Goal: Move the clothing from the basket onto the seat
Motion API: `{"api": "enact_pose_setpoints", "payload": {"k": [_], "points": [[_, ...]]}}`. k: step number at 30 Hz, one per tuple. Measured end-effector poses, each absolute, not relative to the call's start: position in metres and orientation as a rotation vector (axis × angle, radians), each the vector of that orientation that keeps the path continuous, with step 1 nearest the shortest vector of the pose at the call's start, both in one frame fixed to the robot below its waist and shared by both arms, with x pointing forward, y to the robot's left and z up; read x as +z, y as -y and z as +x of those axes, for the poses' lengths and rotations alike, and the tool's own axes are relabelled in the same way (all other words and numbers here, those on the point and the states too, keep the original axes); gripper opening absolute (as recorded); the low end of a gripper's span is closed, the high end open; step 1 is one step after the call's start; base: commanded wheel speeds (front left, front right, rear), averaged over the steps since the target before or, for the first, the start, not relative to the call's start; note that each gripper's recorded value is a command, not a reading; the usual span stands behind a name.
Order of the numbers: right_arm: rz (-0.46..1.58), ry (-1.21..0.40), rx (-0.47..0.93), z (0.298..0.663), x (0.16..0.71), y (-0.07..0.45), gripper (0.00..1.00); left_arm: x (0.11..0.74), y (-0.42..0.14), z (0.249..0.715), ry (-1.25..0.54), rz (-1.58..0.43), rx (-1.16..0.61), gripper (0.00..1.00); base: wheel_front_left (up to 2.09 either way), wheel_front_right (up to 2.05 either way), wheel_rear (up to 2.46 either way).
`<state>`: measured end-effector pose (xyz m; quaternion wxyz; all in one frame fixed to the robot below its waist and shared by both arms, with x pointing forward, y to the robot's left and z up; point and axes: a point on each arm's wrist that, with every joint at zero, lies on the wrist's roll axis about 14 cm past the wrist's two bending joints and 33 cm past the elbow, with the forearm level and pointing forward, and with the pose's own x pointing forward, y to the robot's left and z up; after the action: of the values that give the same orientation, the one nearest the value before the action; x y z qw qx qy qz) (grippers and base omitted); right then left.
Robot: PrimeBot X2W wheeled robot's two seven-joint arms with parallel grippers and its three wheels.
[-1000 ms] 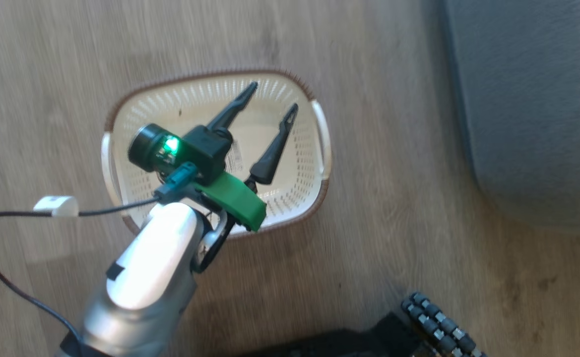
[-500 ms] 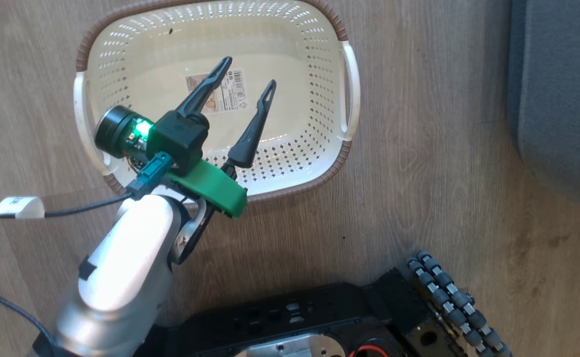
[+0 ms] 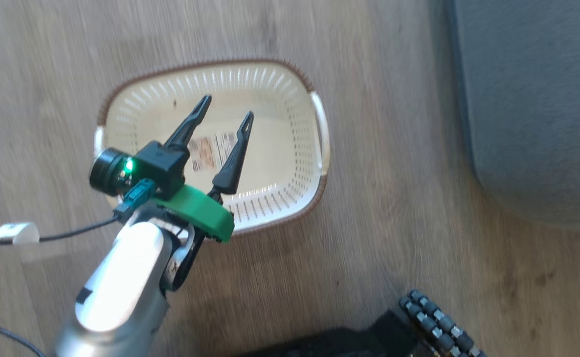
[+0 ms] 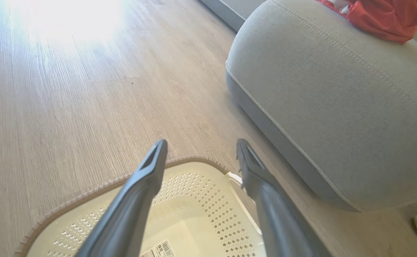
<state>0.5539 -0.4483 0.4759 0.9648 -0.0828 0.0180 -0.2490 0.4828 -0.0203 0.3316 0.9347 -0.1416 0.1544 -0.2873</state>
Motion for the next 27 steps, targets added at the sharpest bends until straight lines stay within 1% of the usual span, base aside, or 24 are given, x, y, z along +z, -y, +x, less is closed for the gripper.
{"api": "enact_pose_setpoints", "payload": {"k": [3, 7, 10, 11, 13, 14, 21, 27], "points": [[-0.137, 0.008, -0.481, 0.528, 0.491, 0.434, 1.0, 0.35, 0.013, 0.48, -0.291, -0.278, -0.549, 1.0, 0.0, 0.0, 0.0], [-0.124, 0.017, -0.421, 0.492, 0.497, 0.405, 1.0, 0.372, 0.006, 0.468, -0.278, -0.284, -0.514, 1.0, 0.0, 0.0, 0.0], [-0.111, 0.013, -0.394, 0.464, 0.496, 0.387, 1.0, 0.389, -0.003, 0.462, -0.248, -0.253, -0.487, 1.0, 0.0, 0.0, 0.0], [-0.111, 0.013, -0.394, 0.464, 0.496, 0.387, 1.0, 0.389, -0.003, 0.462, -0.248, -0.253, -0.487, 1.0, 0.0, 0.0, 0.0], [-0.112, 0.0, -0.35, 0.452, 0.492, 0.367, 1.0, 0.4, -0.015, 0.462, -0.224, -0.234, -0.444, 1.0, 0.0, 0.0, 0.0], [-0.085, 0.003, -0.318, 0.444, 0.489, 0.346, 1.0, 0.414, -0.028, 0.461, -0.193, -0.228, -0.403, 1.0, 0.0, 0.0, 0.0], [-0.014, 0.007, -0.155, 0.437, 0.483, 0.265, 1.0, 0.43, -0.078, 0.439, -0.169, -0.201, -0.26, 1.0, 0.0, 0.0, 0.0], [-0.004, -0.004, -0.034, 0.427, 0.48, 0.218, 1.0, 0.443, -0.126, 0.425, -0.135, -0.195, -0.119, 1.0, 0.0, 0.0, 0.0]]}}
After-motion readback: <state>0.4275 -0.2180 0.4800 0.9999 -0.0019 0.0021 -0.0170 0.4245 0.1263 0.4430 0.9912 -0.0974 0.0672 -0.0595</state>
